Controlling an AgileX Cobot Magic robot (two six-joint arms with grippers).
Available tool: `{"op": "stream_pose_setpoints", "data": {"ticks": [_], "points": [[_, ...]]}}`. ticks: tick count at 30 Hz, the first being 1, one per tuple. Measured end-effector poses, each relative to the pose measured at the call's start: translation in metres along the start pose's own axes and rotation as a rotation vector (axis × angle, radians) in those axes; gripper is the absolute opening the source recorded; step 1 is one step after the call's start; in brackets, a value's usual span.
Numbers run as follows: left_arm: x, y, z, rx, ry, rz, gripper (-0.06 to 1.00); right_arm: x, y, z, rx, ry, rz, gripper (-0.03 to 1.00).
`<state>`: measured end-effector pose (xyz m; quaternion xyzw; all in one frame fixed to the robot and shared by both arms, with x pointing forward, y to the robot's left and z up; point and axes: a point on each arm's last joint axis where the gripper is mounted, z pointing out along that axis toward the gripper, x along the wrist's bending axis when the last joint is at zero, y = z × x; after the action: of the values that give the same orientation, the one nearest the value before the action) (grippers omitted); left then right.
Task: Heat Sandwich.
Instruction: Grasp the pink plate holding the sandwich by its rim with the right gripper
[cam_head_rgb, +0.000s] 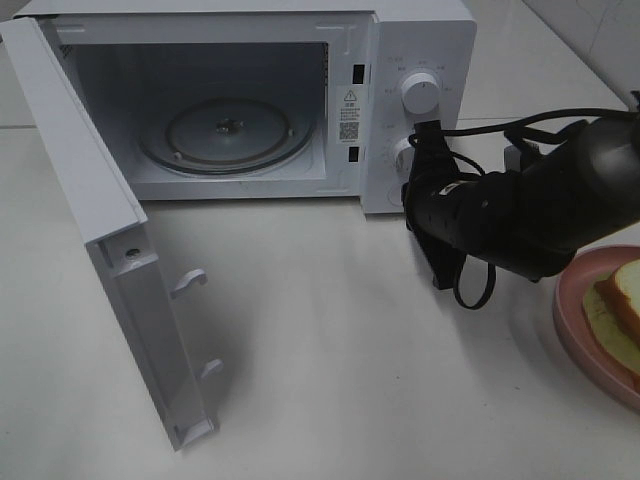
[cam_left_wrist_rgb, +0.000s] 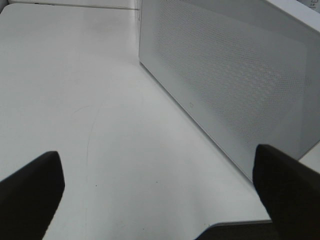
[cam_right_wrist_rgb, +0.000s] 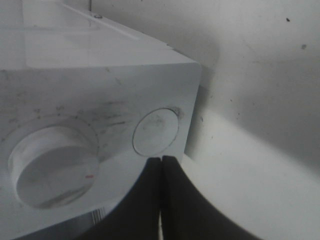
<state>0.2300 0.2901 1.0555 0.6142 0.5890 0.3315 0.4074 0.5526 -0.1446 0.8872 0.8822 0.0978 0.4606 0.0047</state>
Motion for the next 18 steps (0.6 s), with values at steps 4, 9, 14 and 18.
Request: {"op": "stream_pose_setpoints", "data": {"ticks": [4, 9, 14, 18], "points": [[0.000, 0.000, 0.000, 0.000, 0.000, 0.000, 0.96, 0.001, 0.000, -0.010, 0.039, -0.029, -0.034, 0.02], [0.000, 0.000, 0.000, 0.000, 0.000, 0.000, 0.96, 0.010, -0.008, -0.031, 0.194, -0.058, -0.215, 0.02], [0.000, 0.000, 0.000, 0.000, 0.000, 0.000, 0.96, 0.013, -0.014, -0.047, 0.310, -0.084, -0.408, 0.02], [0.000, 0.000, 0.000, 0.000, 0.000, 0.000, 0.96, 0.013, -0.014, -0.058, 0.374, -0.121, -0.565, 0.02]]}}
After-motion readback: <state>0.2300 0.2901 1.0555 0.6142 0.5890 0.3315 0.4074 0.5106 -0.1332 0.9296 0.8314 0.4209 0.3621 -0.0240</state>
